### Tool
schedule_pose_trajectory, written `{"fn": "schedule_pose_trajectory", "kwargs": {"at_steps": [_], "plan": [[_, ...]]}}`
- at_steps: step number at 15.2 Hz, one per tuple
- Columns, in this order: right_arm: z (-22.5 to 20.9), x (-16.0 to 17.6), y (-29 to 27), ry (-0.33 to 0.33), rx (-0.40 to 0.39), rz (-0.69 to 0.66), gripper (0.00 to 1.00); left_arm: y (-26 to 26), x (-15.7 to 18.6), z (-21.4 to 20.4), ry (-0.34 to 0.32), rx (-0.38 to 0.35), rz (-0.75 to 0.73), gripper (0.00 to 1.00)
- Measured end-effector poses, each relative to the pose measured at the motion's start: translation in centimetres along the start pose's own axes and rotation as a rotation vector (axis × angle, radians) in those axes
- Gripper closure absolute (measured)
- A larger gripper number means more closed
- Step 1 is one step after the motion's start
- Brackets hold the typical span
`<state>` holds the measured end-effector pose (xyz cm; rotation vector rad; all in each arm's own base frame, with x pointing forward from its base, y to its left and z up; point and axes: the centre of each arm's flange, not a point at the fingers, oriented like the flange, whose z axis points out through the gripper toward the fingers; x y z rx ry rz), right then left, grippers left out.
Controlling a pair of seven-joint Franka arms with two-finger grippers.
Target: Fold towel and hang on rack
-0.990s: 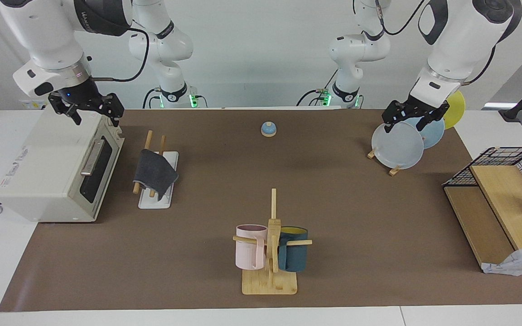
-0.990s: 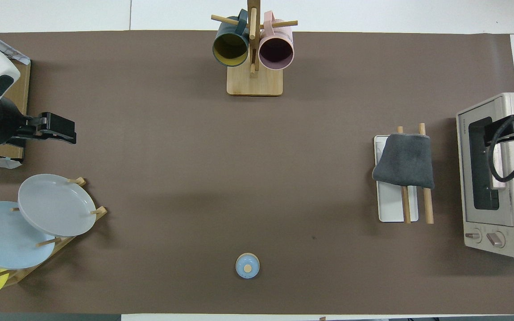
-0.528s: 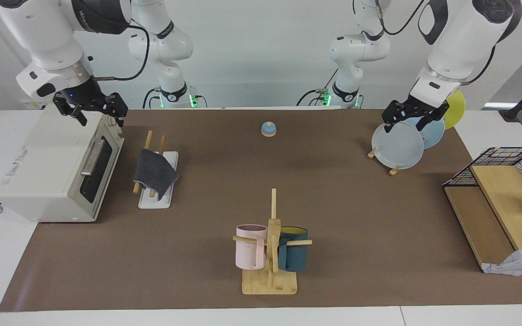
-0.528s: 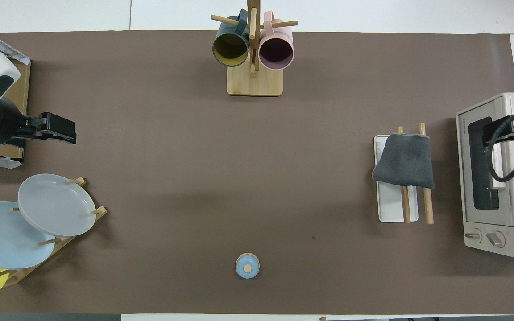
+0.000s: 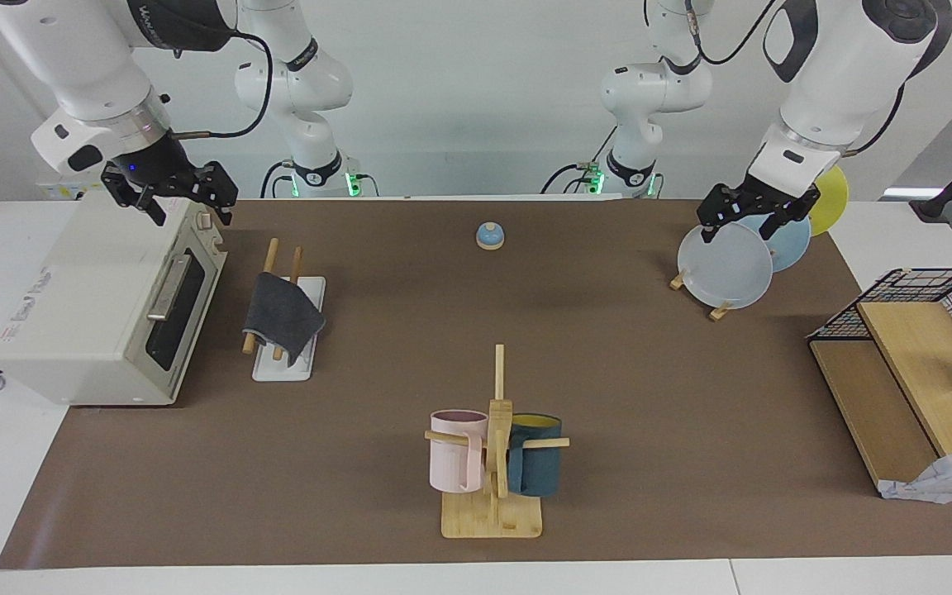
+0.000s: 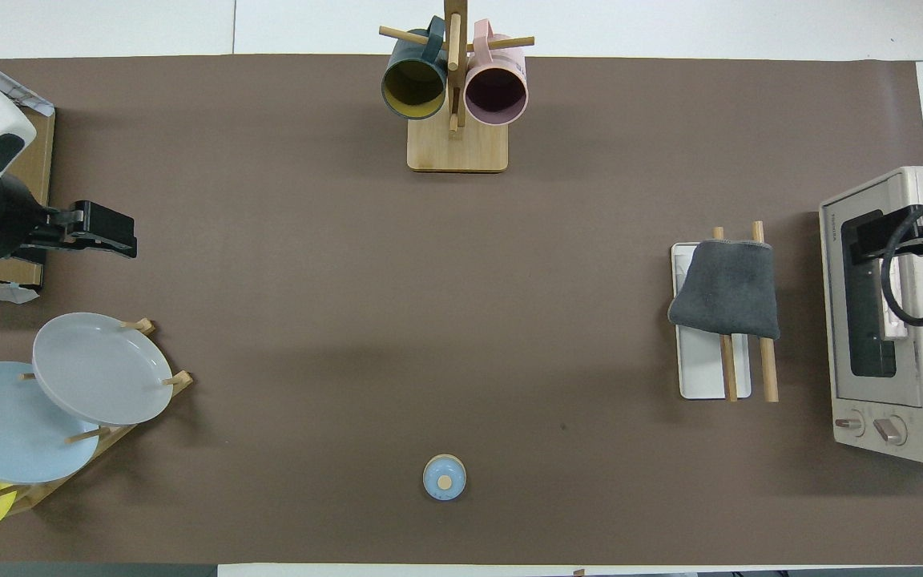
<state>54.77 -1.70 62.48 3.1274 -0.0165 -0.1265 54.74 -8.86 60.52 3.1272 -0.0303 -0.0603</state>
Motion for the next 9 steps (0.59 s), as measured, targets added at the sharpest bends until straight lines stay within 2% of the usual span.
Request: {"fn": "schedule_pose_trajectory", "kwargs": {"at_steps": [9], "plan": [[-0.04,0.10,-0.26,0.003,-0.001,-0.007,0.00,0.00,0.00,0.00,0.000,0.000,0.000,0.00]]}}
